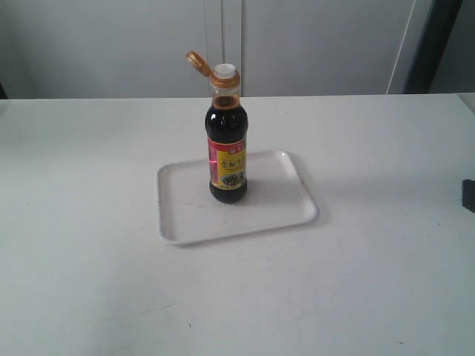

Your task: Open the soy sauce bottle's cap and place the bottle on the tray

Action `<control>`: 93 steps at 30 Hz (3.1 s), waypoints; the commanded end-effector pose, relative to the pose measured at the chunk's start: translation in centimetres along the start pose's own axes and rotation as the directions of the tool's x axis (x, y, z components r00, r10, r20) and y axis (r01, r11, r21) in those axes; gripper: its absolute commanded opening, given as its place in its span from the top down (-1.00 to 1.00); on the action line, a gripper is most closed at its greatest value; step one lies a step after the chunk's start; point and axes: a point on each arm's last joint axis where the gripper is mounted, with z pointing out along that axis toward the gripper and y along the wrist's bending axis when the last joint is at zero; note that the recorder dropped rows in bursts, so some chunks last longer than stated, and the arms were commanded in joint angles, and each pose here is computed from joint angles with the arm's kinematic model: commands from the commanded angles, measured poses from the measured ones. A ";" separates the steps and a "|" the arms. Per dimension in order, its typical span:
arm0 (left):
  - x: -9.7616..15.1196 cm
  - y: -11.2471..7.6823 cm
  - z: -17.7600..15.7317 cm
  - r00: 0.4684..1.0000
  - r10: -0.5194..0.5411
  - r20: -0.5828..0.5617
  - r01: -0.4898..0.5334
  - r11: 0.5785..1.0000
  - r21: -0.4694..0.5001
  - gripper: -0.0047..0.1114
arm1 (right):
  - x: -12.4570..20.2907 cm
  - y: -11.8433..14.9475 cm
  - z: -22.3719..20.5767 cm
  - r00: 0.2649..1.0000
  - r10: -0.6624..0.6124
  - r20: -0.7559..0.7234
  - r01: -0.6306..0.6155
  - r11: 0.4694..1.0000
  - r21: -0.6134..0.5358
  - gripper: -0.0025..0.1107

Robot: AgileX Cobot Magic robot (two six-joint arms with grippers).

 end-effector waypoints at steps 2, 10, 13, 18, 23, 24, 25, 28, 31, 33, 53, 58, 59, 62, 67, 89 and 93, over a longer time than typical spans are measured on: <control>1.1 0.0 -0.3 0.989 -0.029 0.143 0.031 0.999 -0.013 0.92 | 1.2 0.2 -2.1 0.982 0.065 0.180 -0.066 0.998 0.000 0.96; 3.8 -0.1 -0.5 0.976 -0.034 0.214 0.040 0.999 -0.020 0.92 | 4.2 0.5 -4.4 0.945 0.098 0.312 -0.101 0.995 -0.008 0.96; 4.7 -0.2 -0.6 0.975 -0.058 0.214 0.062 0.998 -0.014 0.92 | 5.3 0.5 -5.0 0.928 0.096 0.361 -0.101 0.995 -0.005 0.96; 5.7 -0.3 -0.6 0.974 -0.075 0.215 0.079 0.997 -0.009 0.92 | 6.9 0.7 -5.1 0.921 0.084 0.379 -0.091 0.996 0.000 0.96; 5.7 -0.3 -0.7 0.970 -0.116 0.213 0.119 0.993 0.000 0.92 | 8.1 0.8 -4.7 0.928 0.083 0.362 -0.089 0.996 0.001 0.96; 5.7 -0.3 -0.7 0.971 -0.116 0.211 0.118 0.993 0.000 0.92 | 8.4 0.8 -4.6 0.932 0.087 0.352 -0.093 0.996 0.000 0.96; 5.7 -0.3 -0.7 0.971 -0.116 0.211 0.118 0.993 0.000 0.92 | 8.5 0.8 -4.5 0.934 0.087 0.346 -0.093 0.996 -0.001 0.96; 5.7 -0.3 -0.7 0.971 -0.116 0.211 0.118 0.993 0.000 0.92 | 8.5 0.8 -4.5 0.935 0.087 0.343 -0.093 0.996 -0.001 0.96; 5.7 -0.3 -0.7 0.971 -0.116 0.211 0.118 0.993 0.000 0.92 | 8.5 0.8 -4.5 0.935 0.087 0.343 -0.093 0.996 -0.001 0.96; 5.7 -0.3 -0.7 0.971 -0.116 0.211 0.118 0.993 0.000 0.92 | 8.5 0.8 -4.5 0.935 0.087 0.343 -0.093 0.996 -0.001 0.96; 8.9 -0.3 -1.7 0.978 -0.022 0.209 0.037 0.997 -0.066 0.92 | 8.5 0.8 -4.5 0.935 0.087 0.343 -0.093 0.996 -0.001 0.96; 11.0 0.0 -1.2 0.977 -0.068 0.203 0.095 0.987 -0.127 0.92 | 8.5 0.8 -4.5 0.935 0.087 0.343 -0.093 0.996 -0.001 0.96; 11.3 0.0 -1.1 0.977 -0.071 0.203 0.100 0.985 -0.137 0.92 | 8.5 0.8 -4.5 0.935 0.087 0.343 -0.093 0.996 -0.001 0.96; 12.3 0.1 -0.8 0.977 -0.080 0.197 0.113 0.980 -0.162 0.92 | 8.5 0.8 -4.5 0.935 0.087 0.343 -0.093 0.996 -0.001 0.96; 14.2 0.1 0.0 0.979 -0.109 0.175 0.140 0.974 -0.178 0.92 | 8.5 0.8 -4.5 0.935 0.087 0.343 -0.093 0.996 -0.001 0.96; 14.6 0.1 0.0 0.975 -0.159 0.152 0.188 0.962 -0.199 0.92 | 8.5 0.8 -4.5 0.935 0.087 0.343 -0.093 0.996 -0.001 0.96; 14.6 0.1 0.0 0.975 -0.159 0.152 0.188 0.962 -0.199 0.92 | 8.5 0.8 -4.5 0.935 0.087 0.343 -0.093 0.996 -0.001 0.96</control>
